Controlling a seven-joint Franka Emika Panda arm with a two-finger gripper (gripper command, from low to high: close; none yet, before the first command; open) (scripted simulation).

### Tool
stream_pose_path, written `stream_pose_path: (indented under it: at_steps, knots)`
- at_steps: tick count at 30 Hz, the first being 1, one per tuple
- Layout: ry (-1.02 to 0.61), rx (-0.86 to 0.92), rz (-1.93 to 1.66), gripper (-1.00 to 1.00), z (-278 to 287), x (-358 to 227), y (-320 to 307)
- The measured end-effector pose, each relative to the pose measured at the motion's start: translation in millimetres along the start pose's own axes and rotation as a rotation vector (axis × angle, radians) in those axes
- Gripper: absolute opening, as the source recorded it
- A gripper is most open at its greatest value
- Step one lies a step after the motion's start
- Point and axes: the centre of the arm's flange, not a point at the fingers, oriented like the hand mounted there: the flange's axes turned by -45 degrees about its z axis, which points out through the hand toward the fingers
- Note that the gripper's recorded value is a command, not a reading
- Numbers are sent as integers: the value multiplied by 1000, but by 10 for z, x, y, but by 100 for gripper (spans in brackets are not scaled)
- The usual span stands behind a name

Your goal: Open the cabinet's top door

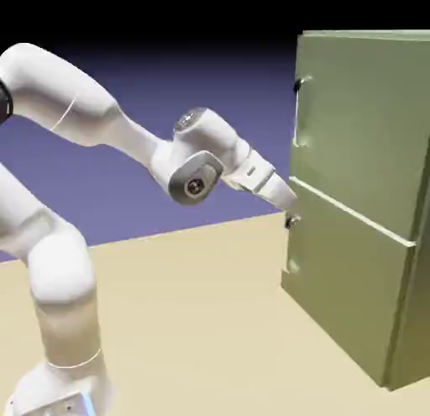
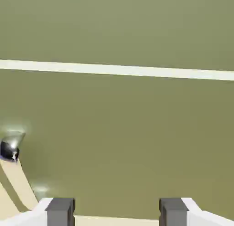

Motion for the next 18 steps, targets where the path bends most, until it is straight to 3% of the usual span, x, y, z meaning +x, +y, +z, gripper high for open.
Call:
stream_pose_path:
  at_steps: [9,18]
  knots:
    - [-335,26,255,0,1085,-653,348]
    - [-562,-114,445,0,1740,-1422,776]
